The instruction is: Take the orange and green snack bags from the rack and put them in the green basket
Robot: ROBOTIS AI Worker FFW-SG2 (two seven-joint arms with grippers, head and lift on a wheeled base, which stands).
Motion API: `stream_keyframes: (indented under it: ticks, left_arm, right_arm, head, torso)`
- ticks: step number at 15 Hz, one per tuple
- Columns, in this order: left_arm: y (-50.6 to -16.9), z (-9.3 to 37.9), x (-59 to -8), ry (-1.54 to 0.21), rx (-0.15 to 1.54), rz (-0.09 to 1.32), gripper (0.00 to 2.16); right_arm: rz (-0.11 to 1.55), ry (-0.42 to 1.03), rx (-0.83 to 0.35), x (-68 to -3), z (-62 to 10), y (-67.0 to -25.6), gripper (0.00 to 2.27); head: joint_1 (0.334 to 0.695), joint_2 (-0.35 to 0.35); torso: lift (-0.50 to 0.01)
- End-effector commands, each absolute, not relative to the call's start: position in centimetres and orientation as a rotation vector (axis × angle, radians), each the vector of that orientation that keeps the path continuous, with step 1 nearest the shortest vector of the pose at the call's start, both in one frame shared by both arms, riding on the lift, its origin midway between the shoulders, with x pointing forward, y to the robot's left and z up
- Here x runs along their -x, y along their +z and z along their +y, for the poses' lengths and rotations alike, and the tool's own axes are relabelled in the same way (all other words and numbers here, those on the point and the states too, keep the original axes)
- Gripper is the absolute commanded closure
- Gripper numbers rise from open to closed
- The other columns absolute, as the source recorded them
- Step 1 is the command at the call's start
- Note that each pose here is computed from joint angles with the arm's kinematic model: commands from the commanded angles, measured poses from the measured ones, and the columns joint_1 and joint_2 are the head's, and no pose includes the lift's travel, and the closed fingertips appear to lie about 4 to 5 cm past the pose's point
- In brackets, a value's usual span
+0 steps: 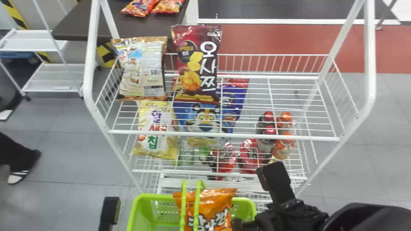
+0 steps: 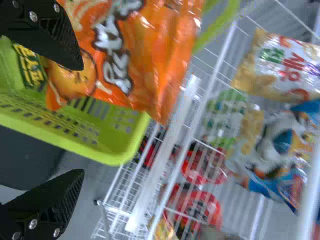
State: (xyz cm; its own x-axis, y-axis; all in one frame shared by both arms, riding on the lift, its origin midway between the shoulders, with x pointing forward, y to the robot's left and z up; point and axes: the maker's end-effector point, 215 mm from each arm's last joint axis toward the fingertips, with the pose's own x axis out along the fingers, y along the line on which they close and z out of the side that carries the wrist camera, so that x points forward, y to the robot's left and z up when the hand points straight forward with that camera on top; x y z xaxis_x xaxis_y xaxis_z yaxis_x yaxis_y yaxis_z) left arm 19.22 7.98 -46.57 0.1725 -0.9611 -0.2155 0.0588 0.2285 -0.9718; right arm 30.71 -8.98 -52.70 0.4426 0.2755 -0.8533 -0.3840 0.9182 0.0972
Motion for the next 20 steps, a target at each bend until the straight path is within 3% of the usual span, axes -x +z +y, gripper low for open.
stream_keyframes:
  ticks: [1,4,10,14,17,20]
  left_arm:
    - [-46.8,8.1,-19.3,-0.957,1.059,1.13,2.14]
    - [-46.8,8.1,-19.3,-0.957,1.06,1.131,2.15]
    - [-47.1,8.0,-19.4,-0.959,1.063,1.115,2.15]
    - [-47.1,7.9,-19.4,-0.966,1.061,1.11,2.15]
    - [-47.1,7.9,-19.5,-0.967,1.062,1.108,2.15]
    - [-47.1,7.8,-19.5,-0.969,1.064,1.106,2.15]
  right_arm:
    - [0.889,0.359,0.064,-34.5,-10.4,-49.7,0.07]
    - [0.624,0.312,0.025,-39.0,-10.7,-44.0,0.08]
    - [0.367,0.262,0.038,-40.7,-9.7,-38.3,0.09]
    - [0.263,0.21,0.017,-41.3,-11.5,-36.5,0.08]
    - [0.138,0.186,-0.022,-41.5,-13.3,-34.5,0.08]
    - [0.123,0.146,-0.051,-41.1,-15.1,-34.9,0.08]
  head:
    - [0.695,-0.021]
    - [0.695,-0.048]
    - [0.695,-0.044]
    - [0.695,-0.042]
    - [0.695,-0.071]
    - [0.695,-0.111]
  torso:
    - [0.0]
    - [0.0]
    - [0.0]
    - [0.0]
    - [0.0]
    - [0.0]
